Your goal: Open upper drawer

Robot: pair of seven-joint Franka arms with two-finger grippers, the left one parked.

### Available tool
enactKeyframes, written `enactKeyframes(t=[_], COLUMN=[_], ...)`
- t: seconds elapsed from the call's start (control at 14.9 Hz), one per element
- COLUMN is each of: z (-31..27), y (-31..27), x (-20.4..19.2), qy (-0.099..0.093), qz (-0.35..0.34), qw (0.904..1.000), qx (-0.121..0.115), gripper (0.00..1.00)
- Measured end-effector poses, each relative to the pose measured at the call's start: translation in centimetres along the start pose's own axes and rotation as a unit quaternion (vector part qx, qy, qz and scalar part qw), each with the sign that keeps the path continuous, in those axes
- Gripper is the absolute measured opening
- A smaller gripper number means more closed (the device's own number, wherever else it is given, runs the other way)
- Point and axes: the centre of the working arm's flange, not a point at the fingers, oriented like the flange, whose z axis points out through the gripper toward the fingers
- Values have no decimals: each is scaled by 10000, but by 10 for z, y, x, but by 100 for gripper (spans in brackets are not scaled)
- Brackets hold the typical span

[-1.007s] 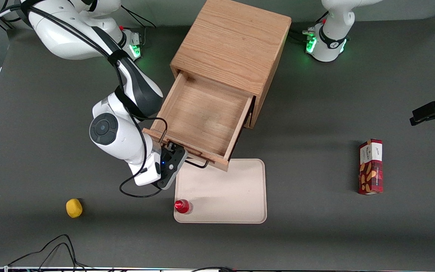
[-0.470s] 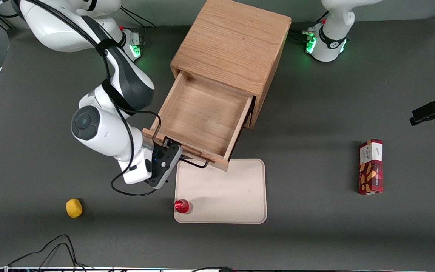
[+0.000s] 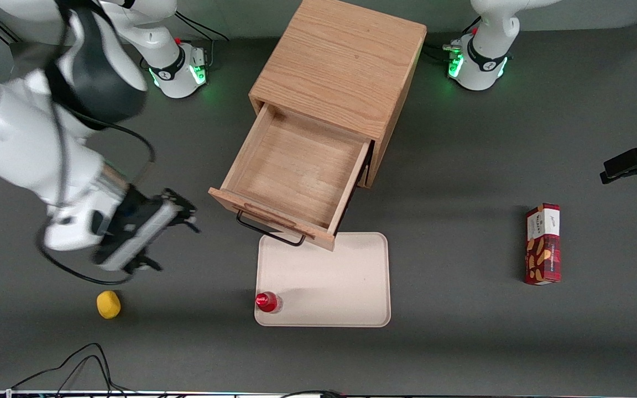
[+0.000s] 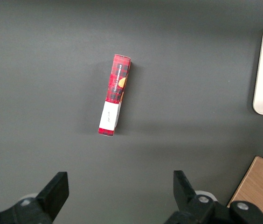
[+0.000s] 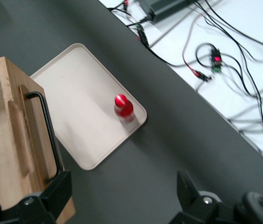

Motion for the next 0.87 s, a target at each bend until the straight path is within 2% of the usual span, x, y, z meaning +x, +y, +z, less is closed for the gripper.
enactKeyframes(t=[0.2, 0.4, 0.6, 0.74, 0.87], z=[-44, -78, -107, -118, -117], y=[22, 15, 9, 11, 16], x=[-39, -69, -99, -128, -154], qy=[-263, -645, -1018, -1416, -1757], qz=[793, 1914, 2816, 3402, 3694], qw=[9965, 9793, 9541, 9293, 9111], qx=[78, 104, -46, -237, -505], gripper=[100, 100, 100, 100, 100])
